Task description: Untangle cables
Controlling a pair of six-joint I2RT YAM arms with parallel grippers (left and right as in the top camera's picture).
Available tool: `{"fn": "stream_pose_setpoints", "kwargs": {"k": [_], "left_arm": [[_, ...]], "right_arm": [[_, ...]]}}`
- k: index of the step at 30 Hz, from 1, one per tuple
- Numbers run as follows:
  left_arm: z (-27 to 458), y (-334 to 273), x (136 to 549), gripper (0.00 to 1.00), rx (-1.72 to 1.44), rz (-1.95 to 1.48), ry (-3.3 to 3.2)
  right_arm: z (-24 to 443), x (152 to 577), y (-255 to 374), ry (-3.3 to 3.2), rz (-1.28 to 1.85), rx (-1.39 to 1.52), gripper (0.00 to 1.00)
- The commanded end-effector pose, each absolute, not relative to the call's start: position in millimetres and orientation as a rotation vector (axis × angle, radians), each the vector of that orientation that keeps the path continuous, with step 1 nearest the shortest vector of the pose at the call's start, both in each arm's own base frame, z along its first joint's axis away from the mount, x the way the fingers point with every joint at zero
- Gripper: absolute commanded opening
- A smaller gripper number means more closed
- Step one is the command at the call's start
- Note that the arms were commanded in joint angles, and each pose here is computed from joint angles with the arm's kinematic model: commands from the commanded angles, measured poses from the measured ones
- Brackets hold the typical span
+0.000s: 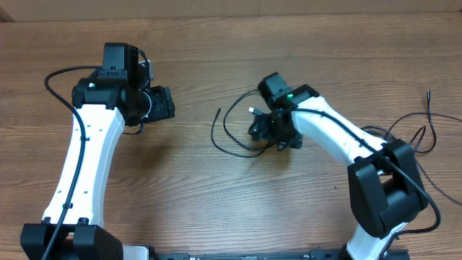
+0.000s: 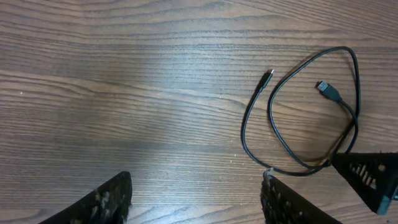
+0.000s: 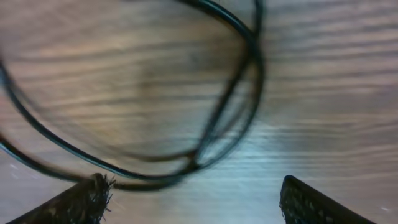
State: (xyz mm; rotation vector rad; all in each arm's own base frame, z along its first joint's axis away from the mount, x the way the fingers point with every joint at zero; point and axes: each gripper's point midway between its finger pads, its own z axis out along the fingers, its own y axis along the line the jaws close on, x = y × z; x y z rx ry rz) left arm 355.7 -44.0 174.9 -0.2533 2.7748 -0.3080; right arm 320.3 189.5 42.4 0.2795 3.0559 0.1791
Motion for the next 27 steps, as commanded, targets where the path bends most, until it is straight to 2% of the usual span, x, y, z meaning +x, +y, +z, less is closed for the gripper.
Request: {"fn": "stream_pose_setpoints", "kwargs": {"k": [1, 7, 11, 18, 27], "left_arm": [[177, -42, 356, 0.66, -0.274, -0.298, 2.771], [177, -42, 355, 0.66, -0.275, -0.298, 2.773], [176, -42, 355, 0.66, -0.274, -0.298, 2.774], [176, -42, 355, 0.66, -0.275, -0.298, 2.776], [176, -42, 354, 0.66, -0.275, -0.297, 2.777]], "right_arm": [[46, 323, 191, 2.977, 0.115, 0.47, 0.86], [46, 323, 184, 2.892, 0.005, 0.656, 0.86], [47, 325, 183, 2.877, -0.001, 0.663, 0.82], [47, 324, 184, 2.868, 0.003, 0.693, 0.82], [20, 314, 179, 2.851, 0.015, 0.802, 0.87]]}}
